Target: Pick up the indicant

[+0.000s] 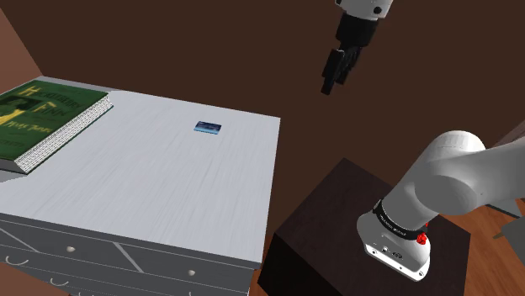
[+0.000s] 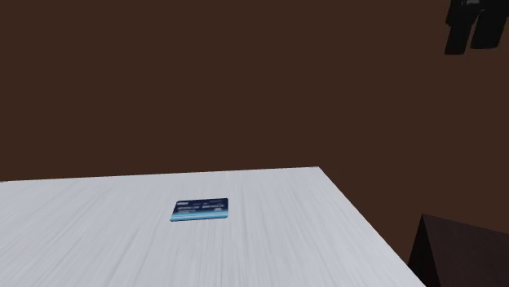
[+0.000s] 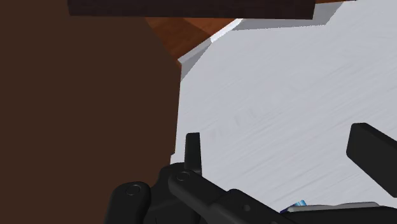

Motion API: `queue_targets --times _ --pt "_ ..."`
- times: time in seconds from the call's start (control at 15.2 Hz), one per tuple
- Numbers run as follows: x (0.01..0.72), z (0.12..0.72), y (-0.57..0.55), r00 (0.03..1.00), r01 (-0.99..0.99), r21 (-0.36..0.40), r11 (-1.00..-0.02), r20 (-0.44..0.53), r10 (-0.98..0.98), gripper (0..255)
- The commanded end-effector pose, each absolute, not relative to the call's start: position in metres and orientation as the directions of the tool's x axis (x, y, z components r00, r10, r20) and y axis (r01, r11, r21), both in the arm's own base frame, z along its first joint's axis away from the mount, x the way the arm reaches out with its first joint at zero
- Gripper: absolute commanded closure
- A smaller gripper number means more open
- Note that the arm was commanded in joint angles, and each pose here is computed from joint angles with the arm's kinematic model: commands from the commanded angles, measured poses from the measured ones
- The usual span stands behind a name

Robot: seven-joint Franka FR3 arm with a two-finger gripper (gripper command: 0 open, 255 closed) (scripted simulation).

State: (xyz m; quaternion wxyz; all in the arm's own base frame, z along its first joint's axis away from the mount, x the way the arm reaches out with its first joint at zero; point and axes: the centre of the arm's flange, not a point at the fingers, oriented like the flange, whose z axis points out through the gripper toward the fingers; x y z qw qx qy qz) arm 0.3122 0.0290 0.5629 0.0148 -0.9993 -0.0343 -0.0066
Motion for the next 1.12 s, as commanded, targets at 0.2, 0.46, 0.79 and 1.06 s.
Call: queue_targets --times 0.2,0.46,0.79,1.06 --pt "0.334 0.537 0.035 0.991 0.118 -0.039 -0.992 0.066 0.116 0" --pt "0.364 0.505 0.046 0.975 0.185 -0.049 -0.982 0.135 0.177 0" --pt "0.404 0.469 0.063 0.943 0.267 -0.054 -0.962 0.222 0.249 0" --pt "0.437 0.442 0.080 0.908 0.332 -0.053 -0.942 0.290 0.304 0"
